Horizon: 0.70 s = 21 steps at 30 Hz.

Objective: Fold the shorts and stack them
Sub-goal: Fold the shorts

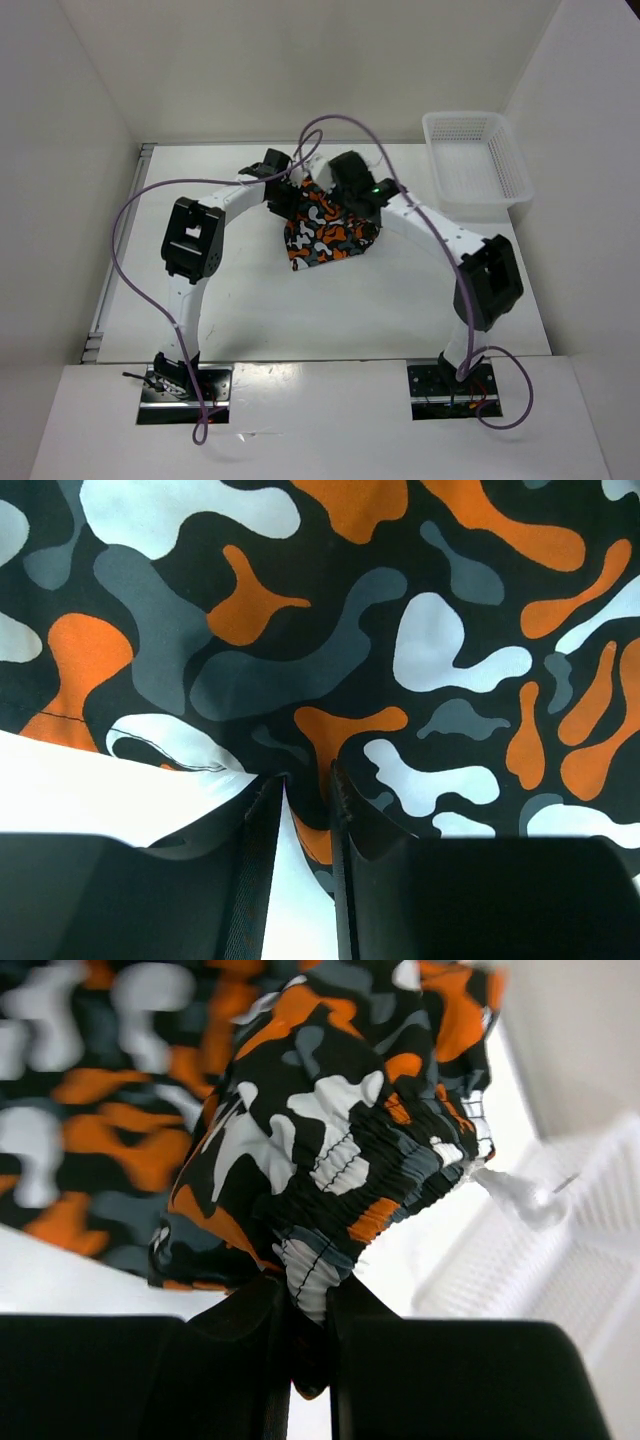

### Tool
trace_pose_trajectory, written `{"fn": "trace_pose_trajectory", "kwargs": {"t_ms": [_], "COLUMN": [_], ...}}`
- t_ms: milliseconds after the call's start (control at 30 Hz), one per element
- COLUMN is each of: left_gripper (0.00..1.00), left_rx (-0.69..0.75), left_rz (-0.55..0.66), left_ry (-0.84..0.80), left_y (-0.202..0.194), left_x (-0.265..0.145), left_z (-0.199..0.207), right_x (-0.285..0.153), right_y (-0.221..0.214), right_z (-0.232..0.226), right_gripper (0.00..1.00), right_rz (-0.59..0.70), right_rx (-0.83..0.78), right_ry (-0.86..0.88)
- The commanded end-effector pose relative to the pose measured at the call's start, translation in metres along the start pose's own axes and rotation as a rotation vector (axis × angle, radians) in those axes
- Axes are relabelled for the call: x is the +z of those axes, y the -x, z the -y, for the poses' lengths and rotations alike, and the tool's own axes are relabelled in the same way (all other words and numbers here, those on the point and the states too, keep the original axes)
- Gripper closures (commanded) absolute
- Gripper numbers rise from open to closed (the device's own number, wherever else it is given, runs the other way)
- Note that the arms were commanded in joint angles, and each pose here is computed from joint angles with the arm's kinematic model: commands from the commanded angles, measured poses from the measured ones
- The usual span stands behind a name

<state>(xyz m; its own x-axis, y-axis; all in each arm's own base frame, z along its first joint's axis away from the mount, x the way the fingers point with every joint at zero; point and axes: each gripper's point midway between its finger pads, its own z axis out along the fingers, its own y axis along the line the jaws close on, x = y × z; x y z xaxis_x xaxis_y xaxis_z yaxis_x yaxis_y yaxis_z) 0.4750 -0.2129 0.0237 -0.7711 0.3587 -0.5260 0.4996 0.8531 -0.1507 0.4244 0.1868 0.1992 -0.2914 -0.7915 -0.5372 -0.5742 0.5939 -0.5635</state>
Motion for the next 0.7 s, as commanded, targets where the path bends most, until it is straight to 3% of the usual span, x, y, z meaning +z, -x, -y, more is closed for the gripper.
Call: {"fn": "trace_pose_trajectory", "kwargs": {"t_ms": [0, 233, 300, 333, 367, 467, 500, 533, 600, 667], "left_gripper": [0.68, 0.64, 0.62, 0.60, 0.60, 0.58, 0.56, 0.55, 0.53, 0.50], "left_rx": [-0.011, -0.058, -0.075, -0.078, -0.090, -0.101, -0.102, -0.104, -0.114, -0.123], "left_rz": [-0.085, -0.054, -0.016, -0.025, -0.022, -0.029, -0.029, -0.036, -0.040, -0.038], "left_ry": [-0.043, -0.046, -0.044, -0.056, -0.049, -0.045, -0.045, -0.055, -0.051, -0.046], "left_y": [-0.025, -0.022, -0.012, -0.016, -0.017, -0.019, -0.018, -0.021, -0.022, -0.020], "left_x": [0.016, -0.005, -0.016, -0.015, -0.016, -0.018, -0.015, -0.012, -0.012, -0.015], "left_z": [0.008, -0.012, -0.023, -0.021, -0.028, -0.033, -0.034, -0.032, -0.037, -0.042], "right_x": [0.017, 0.032, 0.030, 0.027, 0.028, 0.025, 0.020, 0.021, 0.008, -0.006], "right_y": [0.013, 0.050, 0.049, 0.056, 0.057, 0.066, 0.078, 0.081, 0.112, 0.132], "right_z": [-0.035, -0.079, -0.094, -0.101, -0.109, -0.131, -0.132, -0.132, -0.143, -0.147], "right_gripper": [1.00, 1.00, 0.93, 0.89, 0.76, 0.66, 0.47, 0.39, 0.27, 0.25], "right_rz": [-0.005, 0.032, 0.032, 0.048, 0.047, 0.064, 0.094, 0.098, 0.176, 0.222], "right_rx": [-0.049, -0.103, -0.118, -0.129, -0.131, -0.164, -0.151, -0.136, -0.120, -0.076], "right_ry": [-0.001, 0.024, 0.045, 0.044, 0.054, 0.081, 0.086, 0.085, 0.144, 0.200]}}
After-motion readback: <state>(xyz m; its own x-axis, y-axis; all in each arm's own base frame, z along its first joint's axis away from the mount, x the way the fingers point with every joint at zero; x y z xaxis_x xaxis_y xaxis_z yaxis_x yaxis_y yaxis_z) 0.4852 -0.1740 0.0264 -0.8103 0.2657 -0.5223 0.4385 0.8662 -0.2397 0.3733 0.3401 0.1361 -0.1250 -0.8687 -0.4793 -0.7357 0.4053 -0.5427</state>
